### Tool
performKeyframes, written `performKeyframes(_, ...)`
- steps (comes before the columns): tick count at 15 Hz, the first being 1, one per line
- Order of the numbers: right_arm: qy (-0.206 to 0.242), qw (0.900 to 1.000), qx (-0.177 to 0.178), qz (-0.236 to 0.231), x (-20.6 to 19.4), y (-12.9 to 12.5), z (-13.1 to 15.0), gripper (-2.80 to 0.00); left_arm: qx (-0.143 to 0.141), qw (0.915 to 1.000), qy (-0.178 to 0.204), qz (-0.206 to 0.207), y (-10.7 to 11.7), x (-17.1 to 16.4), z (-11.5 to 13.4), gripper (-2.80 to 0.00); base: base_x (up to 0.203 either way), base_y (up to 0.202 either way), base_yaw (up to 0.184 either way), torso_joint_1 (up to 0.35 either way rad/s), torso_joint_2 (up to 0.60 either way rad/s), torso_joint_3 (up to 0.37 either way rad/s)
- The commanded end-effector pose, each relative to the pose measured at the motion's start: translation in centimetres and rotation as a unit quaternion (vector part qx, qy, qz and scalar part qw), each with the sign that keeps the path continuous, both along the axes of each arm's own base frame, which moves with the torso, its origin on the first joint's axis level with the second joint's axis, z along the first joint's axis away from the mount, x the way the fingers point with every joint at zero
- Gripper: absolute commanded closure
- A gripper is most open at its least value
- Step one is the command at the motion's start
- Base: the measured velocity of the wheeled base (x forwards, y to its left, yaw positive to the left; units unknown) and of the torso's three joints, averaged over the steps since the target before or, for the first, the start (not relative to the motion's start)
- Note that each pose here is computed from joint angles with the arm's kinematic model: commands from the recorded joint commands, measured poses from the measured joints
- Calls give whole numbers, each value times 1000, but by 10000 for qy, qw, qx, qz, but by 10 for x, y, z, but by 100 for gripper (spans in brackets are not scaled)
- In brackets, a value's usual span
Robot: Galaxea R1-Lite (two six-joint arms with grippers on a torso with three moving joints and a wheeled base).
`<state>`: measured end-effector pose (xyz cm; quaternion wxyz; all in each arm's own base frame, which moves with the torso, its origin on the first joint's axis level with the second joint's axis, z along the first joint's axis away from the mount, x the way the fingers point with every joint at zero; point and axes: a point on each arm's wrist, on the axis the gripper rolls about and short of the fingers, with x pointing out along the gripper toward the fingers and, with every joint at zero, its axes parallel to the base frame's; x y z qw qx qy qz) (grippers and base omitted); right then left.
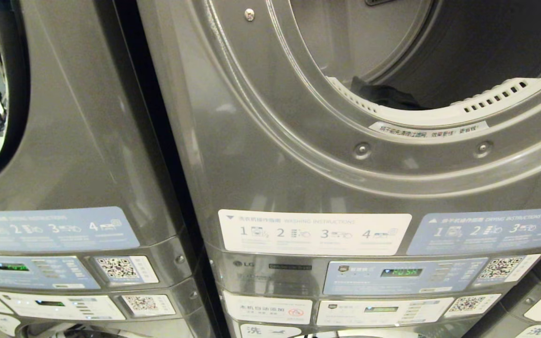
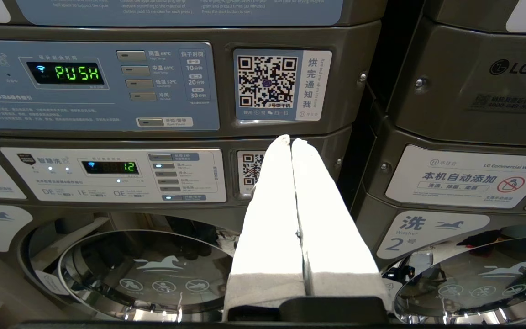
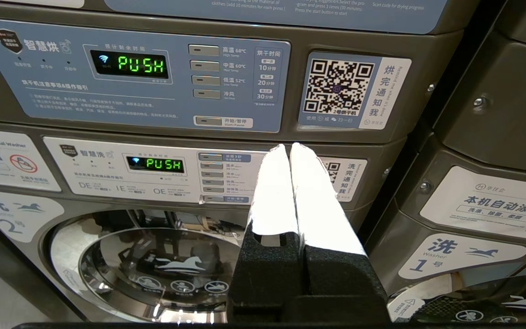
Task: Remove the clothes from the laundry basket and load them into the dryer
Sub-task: Close the dryer
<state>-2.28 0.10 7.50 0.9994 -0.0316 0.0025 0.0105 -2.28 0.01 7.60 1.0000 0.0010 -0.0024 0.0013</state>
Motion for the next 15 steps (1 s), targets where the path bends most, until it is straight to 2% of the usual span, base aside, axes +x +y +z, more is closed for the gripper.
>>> performKeyframes(1, 2, 10000, -5, 3, 0, 0, 0, 0, 4, 10000, -13, 3, 0, 0, 0, 0, 0, 0, 0, 0, 0, 0)
performKeyframes(15, 2, 10000, -20, 2, 0, 0, 0, 0, -1, 10000, -8, 3, 0, 0, 0, 0, 0, 0, 0, 0, 0, 0)
